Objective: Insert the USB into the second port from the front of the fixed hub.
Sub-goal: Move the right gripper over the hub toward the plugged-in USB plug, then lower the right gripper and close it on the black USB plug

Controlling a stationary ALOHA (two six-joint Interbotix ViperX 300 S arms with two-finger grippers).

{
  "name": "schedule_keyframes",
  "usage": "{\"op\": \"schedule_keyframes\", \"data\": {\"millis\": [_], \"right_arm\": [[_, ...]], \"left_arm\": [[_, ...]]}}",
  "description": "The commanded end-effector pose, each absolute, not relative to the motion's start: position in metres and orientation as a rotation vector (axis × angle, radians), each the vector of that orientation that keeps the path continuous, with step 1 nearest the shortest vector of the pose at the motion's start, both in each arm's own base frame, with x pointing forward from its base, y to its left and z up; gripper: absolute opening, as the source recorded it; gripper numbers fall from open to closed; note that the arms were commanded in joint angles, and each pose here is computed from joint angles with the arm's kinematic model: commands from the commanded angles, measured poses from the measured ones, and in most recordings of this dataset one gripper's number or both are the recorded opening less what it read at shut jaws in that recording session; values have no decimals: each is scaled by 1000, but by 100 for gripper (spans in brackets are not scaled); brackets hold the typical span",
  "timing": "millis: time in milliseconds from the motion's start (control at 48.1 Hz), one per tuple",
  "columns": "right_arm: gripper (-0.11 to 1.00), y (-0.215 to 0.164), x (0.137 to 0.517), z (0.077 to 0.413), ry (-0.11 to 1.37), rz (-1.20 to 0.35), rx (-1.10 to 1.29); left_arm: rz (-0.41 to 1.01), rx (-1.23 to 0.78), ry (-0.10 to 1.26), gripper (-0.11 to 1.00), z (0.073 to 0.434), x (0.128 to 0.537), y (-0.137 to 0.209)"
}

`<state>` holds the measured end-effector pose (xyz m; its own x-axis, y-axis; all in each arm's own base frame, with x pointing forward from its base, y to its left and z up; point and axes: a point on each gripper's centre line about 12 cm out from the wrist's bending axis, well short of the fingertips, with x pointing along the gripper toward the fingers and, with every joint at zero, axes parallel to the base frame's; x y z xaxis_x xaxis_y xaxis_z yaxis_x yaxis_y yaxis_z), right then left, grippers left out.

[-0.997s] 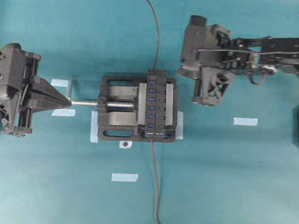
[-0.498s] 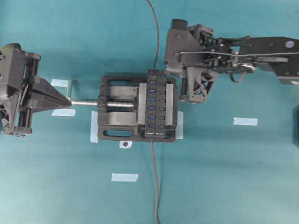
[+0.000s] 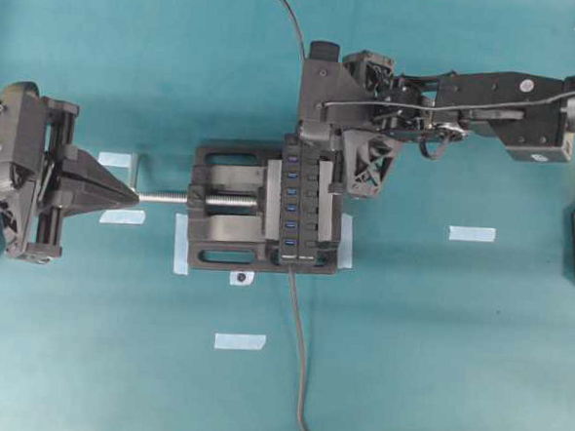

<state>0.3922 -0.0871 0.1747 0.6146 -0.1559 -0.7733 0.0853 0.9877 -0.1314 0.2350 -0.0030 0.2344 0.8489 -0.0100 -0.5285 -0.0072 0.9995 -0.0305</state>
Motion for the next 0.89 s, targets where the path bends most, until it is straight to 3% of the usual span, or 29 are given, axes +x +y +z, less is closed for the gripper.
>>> {"op": "schedule_keyframes", "data": {"millis": [0, 187, 332, 644, 872], "right_arm": [[1, -90, 399, 191, 840, -143, -102], [6, -90, 398, 190, 839, -144, -101], [18, -89, 396, 187, 853, -140, -103], [93, -88, 396, 184, 859, -130, -126], [89, -88, 397, 185, 855, -128, -133]], "left_arm": [[-2, -32, 526, 0, 243, 238, -3], [-2, -30, 525, 0, 244, 238, -3], [-2, -32, 523, 0, 244, 239, -3], [-3, -32, 517, 0, 247, 239, -3], [-2, -32, 514, 0, 248, 240, -3]]}}
